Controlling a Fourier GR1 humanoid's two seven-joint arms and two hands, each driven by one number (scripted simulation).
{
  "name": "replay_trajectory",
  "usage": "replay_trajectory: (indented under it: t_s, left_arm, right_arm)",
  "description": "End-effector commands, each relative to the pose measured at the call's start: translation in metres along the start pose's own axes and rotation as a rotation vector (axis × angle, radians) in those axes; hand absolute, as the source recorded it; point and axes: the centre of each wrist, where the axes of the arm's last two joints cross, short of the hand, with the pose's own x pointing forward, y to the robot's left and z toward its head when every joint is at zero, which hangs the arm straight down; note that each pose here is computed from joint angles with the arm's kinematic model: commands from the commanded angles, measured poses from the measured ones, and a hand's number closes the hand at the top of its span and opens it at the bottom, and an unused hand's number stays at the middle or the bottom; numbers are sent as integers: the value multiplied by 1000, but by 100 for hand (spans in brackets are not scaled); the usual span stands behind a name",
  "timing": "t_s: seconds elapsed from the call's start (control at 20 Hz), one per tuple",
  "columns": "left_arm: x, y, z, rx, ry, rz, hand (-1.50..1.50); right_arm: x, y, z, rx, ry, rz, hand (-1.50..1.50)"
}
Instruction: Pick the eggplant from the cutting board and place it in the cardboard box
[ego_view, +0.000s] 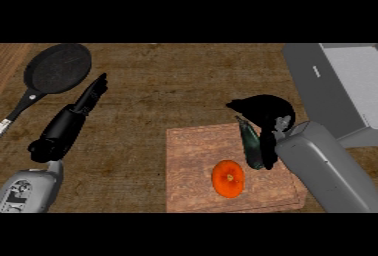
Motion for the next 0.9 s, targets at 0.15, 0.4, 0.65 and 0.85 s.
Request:
replay_trajectory:
  t_s: [0.15,0.4,0.65,0.85]
  left_arm:
    - [8,17,6,9,-2,2,0]
    - [13,10,-14,-10,-11,11,0]
    - [13,-8,1,6,-3,-12,0]
    - [-3,-1,6,3,-9,1,0]
  right_arm:
    - [-2,21,-3,23,-10,-17,-150]
    - [5,20,-27,33,36,8,-150]
    - [-10,31,-37,16,55,16,-150]
    - [-25,31,-46,66,57,-15,-150]
